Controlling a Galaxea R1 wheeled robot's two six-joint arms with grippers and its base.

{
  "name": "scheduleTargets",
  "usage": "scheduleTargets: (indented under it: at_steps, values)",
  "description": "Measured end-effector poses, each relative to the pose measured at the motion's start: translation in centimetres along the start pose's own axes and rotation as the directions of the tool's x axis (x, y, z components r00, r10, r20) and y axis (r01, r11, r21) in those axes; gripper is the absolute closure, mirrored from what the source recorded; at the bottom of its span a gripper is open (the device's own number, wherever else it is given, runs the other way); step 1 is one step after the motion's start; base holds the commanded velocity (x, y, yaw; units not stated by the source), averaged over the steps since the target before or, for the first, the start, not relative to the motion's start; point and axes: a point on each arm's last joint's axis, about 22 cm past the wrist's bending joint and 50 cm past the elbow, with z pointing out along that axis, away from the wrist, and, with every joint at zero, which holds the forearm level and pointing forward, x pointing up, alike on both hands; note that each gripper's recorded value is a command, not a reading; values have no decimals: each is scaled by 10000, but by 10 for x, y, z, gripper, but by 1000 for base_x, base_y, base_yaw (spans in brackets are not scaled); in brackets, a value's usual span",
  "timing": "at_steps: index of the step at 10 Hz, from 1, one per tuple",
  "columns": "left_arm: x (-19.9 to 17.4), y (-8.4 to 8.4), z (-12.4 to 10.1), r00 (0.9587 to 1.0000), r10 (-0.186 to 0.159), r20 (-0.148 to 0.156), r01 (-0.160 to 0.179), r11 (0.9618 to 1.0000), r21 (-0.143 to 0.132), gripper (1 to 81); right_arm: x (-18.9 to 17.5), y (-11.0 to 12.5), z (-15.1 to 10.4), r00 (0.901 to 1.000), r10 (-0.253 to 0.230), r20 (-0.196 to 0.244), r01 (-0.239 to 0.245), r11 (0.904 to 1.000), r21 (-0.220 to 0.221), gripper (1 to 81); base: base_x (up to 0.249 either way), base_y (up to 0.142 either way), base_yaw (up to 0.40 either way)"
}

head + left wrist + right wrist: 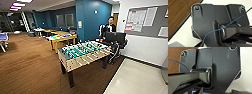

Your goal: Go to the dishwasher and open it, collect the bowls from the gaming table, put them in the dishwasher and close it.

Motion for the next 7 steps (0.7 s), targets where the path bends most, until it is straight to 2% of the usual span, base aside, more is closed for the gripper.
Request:
scheduleTargets:
  at_steps: [6,7]
  values:
    - [2,6,2,10000,4,-48,-4,10000,-71,10,-1,-5,1,10000,-39,-8,39,10000,58,10,0,0,327]
    - [-3,8,2,10000,-17,43,17,10000,-96,10,-1,-3,1,10000,-37,-7,37,10000,35,10,0,0,298]
